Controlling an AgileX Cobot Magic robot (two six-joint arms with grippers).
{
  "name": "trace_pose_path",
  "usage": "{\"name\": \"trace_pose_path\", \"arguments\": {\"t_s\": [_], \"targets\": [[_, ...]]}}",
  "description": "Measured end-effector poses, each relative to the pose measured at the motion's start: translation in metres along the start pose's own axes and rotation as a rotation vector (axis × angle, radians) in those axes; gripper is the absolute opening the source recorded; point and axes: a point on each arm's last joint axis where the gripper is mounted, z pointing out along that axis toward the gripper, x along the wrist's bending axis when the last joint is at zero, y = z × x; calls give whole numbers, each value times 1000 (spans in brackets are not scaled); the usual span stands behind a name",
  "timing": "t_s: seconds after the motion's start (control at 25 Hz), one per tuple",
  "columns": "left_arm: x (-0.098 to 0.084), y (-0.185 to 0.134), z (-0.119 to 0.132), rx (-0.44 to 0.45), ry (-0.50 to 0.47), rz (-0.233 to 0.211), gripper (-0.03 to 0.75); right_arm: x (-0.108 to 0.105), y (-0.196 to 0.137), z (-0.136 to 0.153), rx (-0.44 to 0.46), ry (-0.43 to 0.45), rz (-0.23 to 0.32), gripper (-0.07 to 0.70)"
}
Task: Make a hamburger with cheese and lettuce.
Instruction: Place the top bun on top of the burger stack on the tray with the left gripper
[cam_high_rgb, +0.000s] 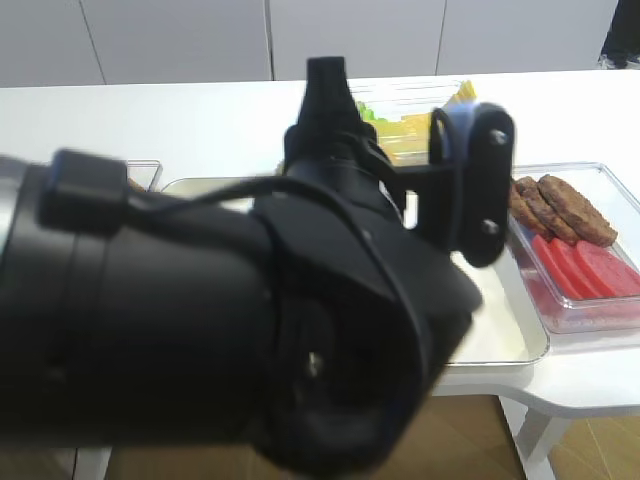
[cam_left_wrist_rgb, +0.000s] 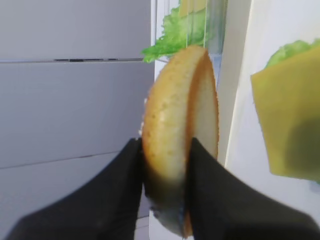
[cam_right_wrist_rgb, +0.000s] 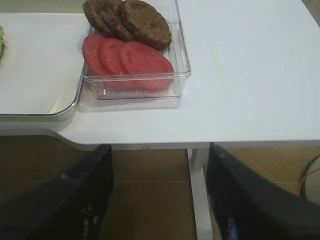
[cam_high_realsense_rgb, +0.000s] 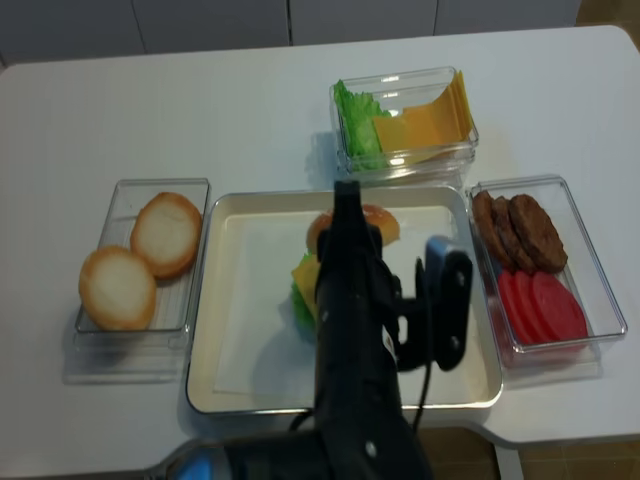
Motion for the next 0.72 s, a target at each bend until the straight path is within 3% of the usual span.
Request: {"name": "trace_pose_path", "arguments": {"t_s": [0.24, 0.44, 0.72], "targets": [[6, -9, 15, 53, 9, -22, 185, 0, 0, 0, 0, 0, 0, 451], [5, -10, 15, 61, -4, -68, 184, 0, 0, 0, 0, 0, 0, 451], [6, -14, 20, 86, -8, -83, 184, 0, 0, 0, 0, 0, 0, 451]]}}
